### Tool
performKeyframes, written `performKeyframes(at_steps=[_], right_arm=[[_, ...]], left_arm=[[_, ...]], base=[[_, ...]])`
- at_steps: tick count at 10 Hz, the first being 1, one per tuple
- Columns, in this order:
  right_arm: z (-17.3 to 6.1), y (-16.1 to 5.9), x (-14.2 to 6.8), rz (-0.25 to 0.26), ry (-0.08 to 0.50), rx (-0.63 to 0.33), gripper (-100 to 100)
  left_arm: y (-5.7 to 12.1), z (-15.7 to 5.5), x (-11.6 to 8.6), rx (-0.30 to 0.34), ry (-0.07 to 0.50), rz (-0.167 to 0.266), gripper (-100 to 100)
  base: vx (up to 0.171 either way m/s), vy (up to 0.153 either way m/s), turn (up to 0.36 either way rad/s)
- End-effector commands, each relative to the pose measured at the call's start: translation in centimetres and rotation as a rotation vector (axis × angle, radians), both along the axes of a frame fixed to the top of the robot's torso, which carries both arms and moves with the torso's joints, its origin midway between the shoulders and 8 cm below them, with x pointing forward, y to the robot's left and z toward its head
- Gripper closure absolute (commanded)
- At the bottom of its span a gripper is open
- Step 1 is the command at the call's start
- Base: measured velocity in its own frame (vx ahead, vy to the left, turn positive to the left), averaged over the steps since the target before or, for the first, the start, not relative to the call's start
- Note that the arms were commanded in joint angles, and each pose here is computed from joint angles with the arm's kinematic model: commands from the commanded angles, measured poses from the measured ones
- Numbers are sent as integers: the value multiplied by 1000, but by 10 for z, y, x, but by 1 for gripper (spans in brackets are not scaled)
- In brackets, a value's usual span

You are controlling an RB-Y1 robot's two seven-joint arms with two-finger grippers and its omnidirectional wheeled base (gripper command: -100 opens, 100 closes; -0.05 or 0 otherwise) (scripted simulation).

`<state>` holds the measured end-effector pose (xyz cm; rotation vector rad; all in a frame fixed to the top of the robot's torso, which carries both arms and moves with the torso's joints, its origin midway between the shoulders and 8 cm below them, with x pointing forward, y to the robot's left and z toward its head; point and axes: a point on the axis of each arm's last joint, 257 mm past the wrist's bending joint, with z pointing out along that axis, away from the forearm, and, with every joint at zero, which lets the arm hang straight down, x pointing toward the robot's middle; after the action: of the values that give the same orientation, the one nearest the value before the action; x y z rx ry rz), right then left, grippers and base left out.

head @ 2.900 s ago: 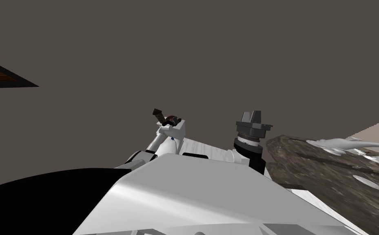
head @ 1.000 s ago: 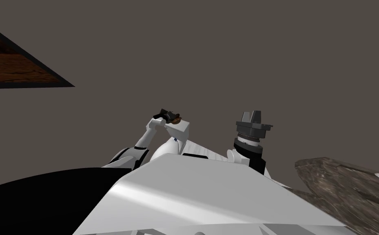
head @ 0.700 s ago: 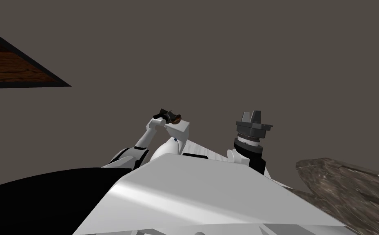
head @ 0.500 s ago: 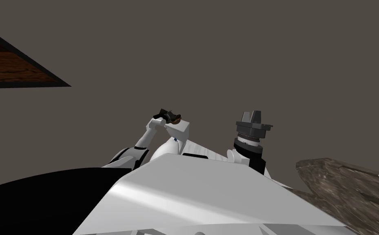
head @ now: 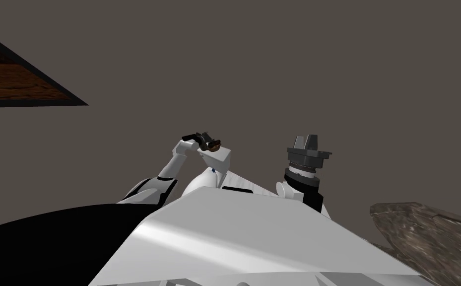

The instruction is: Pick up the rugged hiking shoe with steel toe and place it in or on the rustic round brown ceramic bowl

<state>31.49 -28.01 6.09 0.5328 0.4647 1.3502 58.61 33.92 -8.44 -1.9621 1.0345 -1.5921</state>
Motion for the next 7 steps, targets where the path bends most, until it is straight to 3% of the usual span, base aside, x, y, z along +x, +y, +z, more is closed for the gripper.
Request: performKeyframes(at_steps=[1,2,3,7], right_arm=[[0,0,0,0,0,0,0],[0,0,0,0,0,0,0],[0,0,0,0,0,0,0],[0,0,0,0,0,0,0]], left_arm=[[-2,8,-4,0,2,-6,-100],[-2,5,-3,1,-1,-4,-100],[-3,5,-3,0,1,-4,0],[-3,5,-3,0,1,-4,0]], base=[[29,-13,33],[12,-5,7],[0,0,0],[0,0,0]])
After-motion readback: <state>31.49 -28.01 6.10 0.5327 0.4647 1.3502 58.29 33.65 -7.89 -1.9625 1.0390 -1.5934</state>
